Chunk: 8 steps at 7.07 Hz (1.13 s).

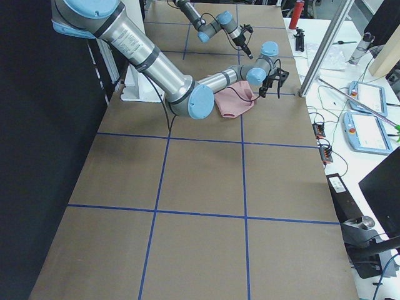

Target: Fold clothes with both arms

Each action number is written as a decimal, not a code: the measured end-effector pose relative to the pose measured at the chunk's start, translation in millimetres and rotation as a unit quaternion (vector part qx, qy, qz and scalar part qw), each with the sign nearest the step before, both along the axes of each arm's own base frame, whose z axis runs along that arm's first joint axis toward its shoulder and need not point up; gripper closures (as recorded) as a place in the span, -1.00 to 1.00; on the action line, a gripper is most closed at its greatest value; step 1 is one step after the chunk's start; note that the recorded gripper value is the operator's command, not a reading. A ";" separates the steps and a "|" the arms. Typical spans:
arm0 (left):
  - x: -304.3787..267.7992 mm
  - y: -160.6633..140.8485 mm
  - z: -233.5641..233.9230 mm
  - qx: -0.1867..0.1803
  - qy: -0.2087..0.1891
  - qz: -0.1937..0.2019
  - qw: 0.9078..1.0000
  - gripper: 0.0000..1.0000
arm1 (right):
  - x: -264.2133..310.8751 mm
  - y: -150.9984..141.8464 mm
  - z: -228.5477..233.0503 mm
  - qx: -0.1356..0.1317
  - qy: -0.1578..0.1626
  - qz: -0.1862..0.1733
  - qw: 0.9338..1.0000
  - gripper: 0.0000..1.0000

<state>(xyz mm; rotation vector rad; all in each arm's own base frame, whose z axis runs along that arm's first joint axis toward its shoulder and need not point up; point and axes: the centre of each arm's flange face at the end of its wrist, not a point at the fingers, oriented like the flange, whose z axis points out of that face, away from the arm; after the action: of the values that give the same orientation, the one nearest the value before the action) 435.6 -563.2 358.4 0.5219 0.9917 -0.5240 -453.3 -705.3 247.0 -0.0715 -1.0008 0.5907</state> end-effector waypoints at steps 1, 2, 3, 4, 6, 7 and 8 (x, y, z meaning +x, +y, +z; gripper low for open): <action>-16.1 10.3 0.5 -0.001 0.011 0.027 1.000 -0.07 | 29.1 1.9 18.5 0.010 -0.003 -0.014 1.000 -1.00; -41.2 19.1 9.8 0.006 0.006 0.056 0.998 -0.07 | 64.0 9.0 47.7 0.026 0.005 -0.029 0.999 -1.00; -73.1 22.8 26.2 0.024 -0.017 0.088 0.996 -0.07 | 107.2 18.1 81.1 0.051 0.023 -0.049 0.997 -1.00; -117.5 17.6 49.8 0.051 -0.053 0.125 0.989 -0.07 | 158.2 29.7 117.9 0.085 0.045 -0.077 0.992 -1.00; -242.9 5.3 119.6 0.101 -0.130 0.206 0.965 -0.08 | 273.7 53.1 196.8 0.150 0.075 -0.130 0.977 -1.00; -306.1 10.9 169.0 0.115 -0.162 0.245 0.949 -0.46 | 329.8 66.8 235.2 0.173 0.077 -0.158 0.969 -1.00; -349.7 18.9 214.1 0.122 -0.184 0.275 0.936 -0.99 | 375.1 85.7 272.8 0.191 0.082 -0.185 0.961 -1.00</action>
<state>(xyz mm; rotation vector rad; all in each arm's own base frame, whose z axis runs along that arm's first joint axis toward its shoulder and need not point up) 85.9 -544.2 572.5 0.5108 0.7942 0.1985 -78.2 -619.6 519.9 0.1288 -0.8950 0.0537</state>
